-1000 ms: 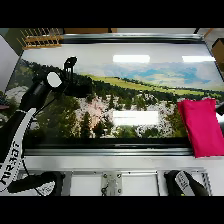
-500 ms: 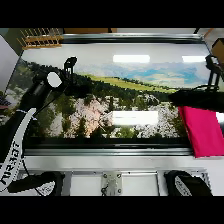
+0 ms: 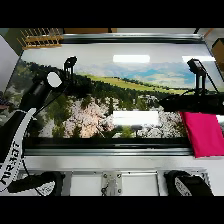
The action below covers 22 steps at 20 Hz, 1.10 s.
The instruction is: Fold the clothes and pants, and hang the long-sleeved shirts on hangers.
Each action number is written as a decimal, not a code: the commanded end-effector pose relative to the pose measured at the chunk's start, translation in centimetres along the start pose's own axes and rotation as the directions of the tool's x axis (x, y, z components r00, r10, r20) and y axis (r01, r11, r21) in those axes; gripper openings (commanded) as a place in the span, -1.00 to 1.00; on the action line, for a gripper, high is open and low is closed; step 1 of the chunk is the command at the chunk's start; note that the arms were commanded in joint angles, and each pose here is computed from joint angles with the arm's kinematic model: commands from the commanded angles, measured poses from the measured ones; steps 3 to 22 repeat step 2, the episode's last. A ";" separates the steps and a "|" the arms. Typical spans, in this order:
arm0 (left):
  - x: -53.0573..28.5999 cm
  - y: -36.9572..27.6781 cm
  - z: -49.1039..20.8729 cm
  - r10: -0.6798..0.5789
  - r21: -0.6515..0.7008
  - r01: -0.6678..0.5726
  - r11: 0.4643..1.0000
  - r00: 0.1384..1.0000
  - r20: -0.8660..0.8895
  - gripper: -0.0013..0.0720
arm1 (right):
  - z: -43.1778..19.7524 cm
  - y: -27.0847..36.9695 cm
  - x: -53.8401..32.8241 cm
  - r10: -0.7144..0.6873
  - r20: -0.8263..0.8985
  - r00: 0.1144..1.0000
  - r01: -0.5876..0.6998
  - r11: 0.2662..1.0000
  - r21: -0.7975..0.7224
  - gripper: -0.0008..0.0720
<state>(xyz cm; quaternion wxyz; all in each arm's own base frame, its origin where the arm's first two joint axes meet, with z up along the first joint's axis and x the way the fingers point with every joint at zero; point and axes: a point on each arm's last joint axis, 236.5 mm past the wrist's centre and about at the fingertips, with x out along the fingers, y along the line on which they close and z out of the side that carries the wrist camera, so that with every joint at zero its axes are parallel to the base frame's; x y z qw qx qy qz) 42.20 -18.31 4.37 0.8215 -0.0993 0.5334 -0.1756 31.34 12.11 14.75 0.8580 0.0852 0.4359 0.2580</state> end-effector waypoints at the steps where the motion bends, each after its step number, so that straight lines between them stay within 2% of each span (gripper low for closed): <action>1: 0.0 0.0 0.0 0.000 0.000 0.000 1.000 1.000 -0.001 -0.94 | -0.1 0.2 0.0 0.005 -0.006 1.000 -0.005 1.000 -0.002 -0.93; 22: 0.0 0.0 0.0 0.000 0.000 0.000 1.000 1.000 -0.001 -0.94 | -0.1 0.2 0.0 0.005 -0.006 1.000 -0.005 1.000 -0.002 -0.93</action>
